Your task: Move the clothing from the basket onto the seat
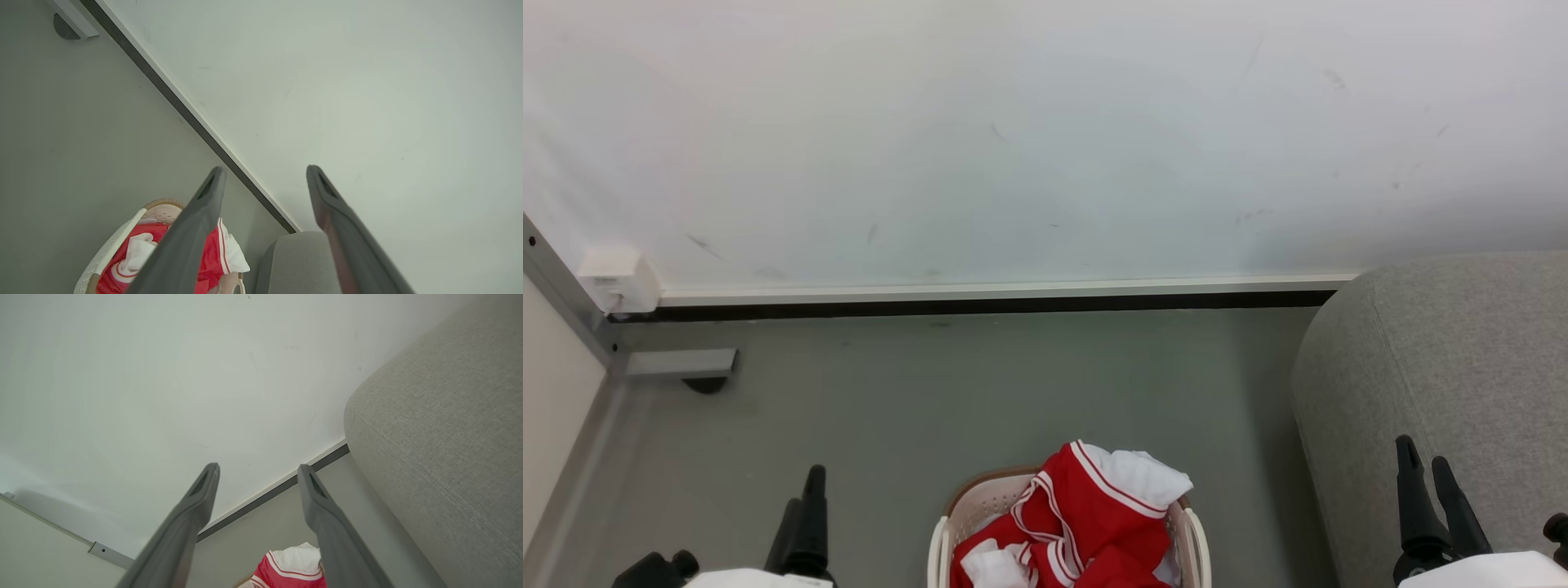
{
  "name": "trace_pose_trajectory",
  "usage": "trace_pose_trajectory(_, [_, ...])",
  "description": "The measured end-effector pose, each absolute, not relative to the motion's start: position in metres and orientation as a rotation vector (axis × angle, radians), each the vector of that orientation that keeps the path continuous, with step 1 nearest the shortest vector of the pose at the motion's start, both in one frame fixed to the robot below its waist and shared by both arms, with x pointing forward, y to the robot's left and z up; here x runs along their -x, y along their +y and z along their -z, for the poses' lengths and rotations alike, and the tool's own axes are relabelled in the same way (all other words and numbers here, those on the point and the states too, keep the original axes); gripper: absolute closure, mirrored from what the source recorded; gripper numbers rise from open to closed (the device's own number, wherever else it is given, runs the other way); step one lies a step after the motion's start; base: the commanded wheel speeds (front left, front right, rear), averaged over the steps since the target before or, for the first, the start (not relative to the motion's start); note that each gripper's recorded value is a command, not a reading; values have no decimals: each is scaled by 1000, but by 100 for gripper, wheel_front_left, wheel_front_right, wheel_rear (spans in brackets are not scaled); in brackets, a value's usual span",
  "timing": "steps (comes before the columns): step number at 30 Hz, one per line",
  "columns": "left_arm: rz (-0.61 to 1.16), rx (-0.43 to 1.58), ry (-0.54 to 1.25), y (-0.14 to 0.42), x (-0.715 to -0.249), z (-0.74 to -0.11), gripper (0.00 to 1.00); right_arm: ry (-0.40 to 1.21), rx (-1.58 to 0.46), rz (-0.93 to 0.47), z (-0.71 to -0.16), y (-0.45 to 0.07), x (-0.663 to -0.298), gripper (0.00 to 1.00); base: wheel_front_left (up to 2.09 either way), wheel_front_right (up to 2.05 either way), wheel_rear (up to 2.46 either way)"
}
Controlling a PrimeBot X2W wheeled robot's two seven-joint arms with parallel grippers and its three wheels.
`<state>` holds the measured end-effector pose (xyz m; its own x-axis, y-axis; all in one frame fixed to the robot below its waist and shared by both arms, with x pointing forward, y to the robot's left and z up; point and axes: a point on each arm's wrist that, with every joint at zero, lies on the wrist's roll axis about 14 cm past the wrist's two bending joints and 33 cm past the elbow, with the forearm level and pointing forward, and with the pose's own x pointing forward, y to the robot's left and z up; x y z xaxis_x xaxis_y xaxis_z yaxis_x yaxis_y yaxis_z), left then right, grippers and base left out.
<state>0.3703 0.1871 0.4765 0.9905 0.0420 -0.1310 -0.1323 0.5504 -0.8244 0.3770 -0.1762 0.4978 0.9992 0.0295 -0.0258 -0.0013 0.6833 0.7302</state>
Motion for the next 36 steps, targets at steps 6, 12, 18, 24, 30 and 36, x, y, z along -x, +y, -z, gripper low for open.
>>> trace_pose_trajectory(6, [-103, 890, 91, 186, -369, -478, 0, 34, -716, -22, -497, -176, -376, 0, 0, 0, 0])
trace_pose_trajectory(12, [-102, 806, 93, 185, -367, -476, 0, 25, -631, -30, -498, -174, -375, 0, 0, 0, 0])
trace_pose_trajectory(18, [-89, 716, 83, 183, -367, -479, 0, 16, -548, -36, -499, -174, -375, 0, 0, 0, 0])
trace_pose_trajectory(24, [-82, 635, 58, 183, -367, -484, 0, 12, -471, -42, -498, -174, -374, 0, 0, 0, 0])
trace_pose_trajectory(30, [-80, 564, 48, 183, -365, -485, 0, 0, -400, -46, -500, -174, -374, 0, 0, 0, 0])
trace_pose_trajectory(36, [-67, 494, 38, 181, -365, -487, 0, -9, -334, -52, -501, -174, -374, 0, 0, 0, 0])
